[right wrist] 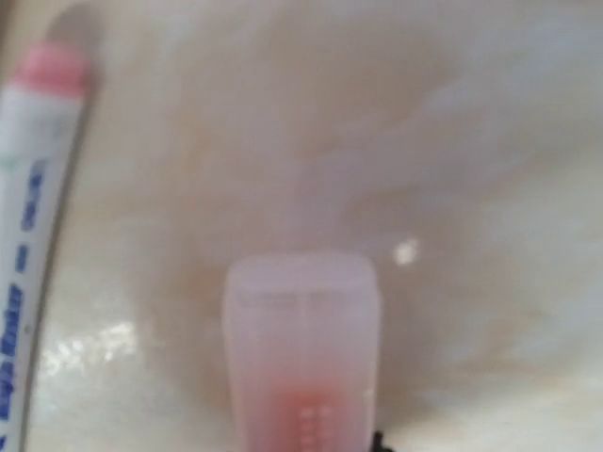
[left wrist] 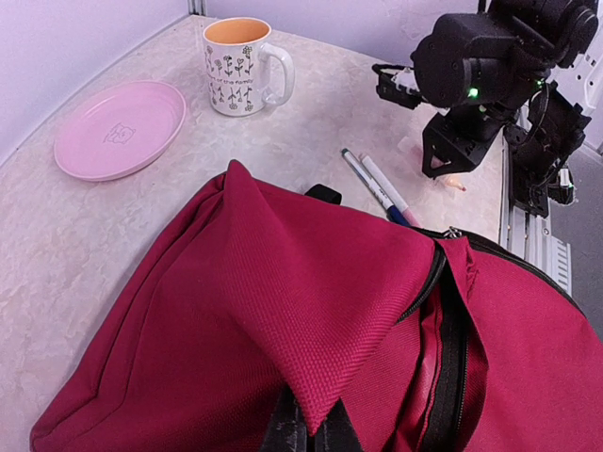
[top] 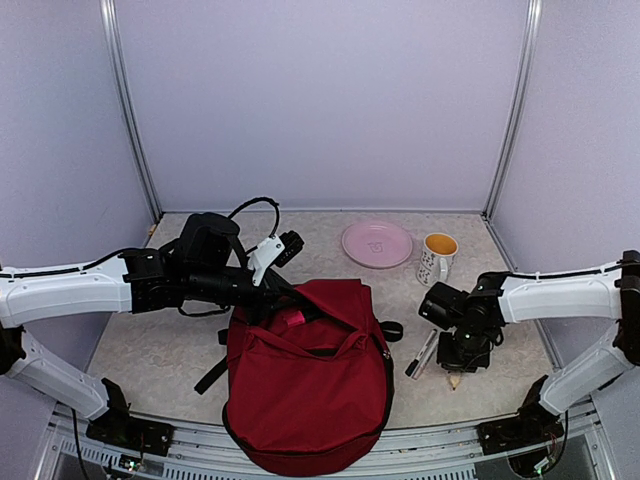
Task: Pack the student bag
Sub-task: Pick up the pen from the center of the board, then place the pen in the lower front pocket of the bag.
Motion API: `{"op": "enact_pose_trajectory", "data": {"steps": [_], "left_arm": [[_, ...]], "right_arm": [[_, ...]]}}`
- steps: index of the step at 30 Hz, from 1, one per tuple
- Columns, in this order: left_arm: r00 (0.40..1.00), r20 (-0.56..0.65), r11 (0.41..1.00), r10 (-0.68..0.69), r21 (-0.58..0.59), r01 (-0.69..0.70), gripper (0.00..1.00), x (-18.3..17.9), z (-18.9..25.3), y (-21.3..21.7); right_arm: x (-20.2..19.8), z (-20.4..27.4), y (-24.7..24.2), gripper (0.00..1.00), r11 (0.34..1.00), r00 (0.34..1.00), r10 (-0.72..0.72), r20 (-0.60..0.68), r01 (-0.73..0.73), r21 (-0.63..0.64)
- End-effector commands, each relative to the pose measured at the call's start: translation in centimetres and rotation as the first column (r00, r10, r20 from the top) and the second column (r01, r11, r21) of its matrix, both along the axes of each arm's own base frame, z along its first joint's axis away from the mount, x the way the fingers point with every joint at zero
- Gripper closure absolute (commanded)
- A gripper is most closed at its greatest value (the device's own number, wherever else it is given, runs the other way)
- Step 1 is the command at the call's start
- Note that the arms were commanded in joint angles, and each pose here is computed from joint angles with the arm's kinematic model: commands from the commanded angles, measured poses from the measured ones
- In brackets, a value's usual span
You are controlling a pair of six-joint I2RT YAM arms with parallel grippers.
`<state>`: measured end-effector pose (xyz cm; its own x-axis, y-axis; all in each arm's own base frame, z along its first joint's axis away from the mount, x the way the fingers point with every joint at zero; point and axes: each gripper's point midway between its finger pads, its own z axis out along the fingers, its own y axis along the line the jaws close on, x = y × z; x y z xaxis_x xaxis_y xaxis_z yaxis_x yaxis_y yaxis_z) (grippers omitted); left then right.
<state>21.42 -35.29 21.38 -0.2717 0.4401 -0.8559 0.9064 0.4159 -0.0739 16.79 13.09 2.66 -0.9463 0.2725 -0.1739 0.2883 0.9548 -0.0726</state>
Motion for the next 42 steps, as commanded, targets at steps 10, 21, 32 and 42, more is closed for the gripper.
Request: {"op": "enact_pose_trajectory", "data": {"steps": [10,21,32,42], "left_arm": [[0.999,0.031,0.998,-0.024,-0.063,0.026,1.0,0.0,2.4,-0.7],[0.999,0.021,0.996,-0.033,-0.083,0.035,1.0,0.1,2.5,-0.7],[0.999,0.025,0.996,-0.031,-0.087,0.033,1.0,0.1,2.7,-0.5],[0.999,0.028,0.995,-0.033,-0.09,0.035,1.0,0.0,2.9,-0.5]], "right_arm": [[8.4,17.2,6.2,1.0,0.923,0.756,0.195,0.625,-0.357,0.143],[0.5,26.3,24.3,1.0,0.214,-0.11,0.501,0.858,-0.945,-0.246],[0.7,16.9,30.3,1.0,-0.13,-0.457,0.784,0.421,-0.783,-0.609],[5.6,14.6,28.3,0.65,-0.05,-0.311,0.925,0.217,-0.667,-0.743]]}}
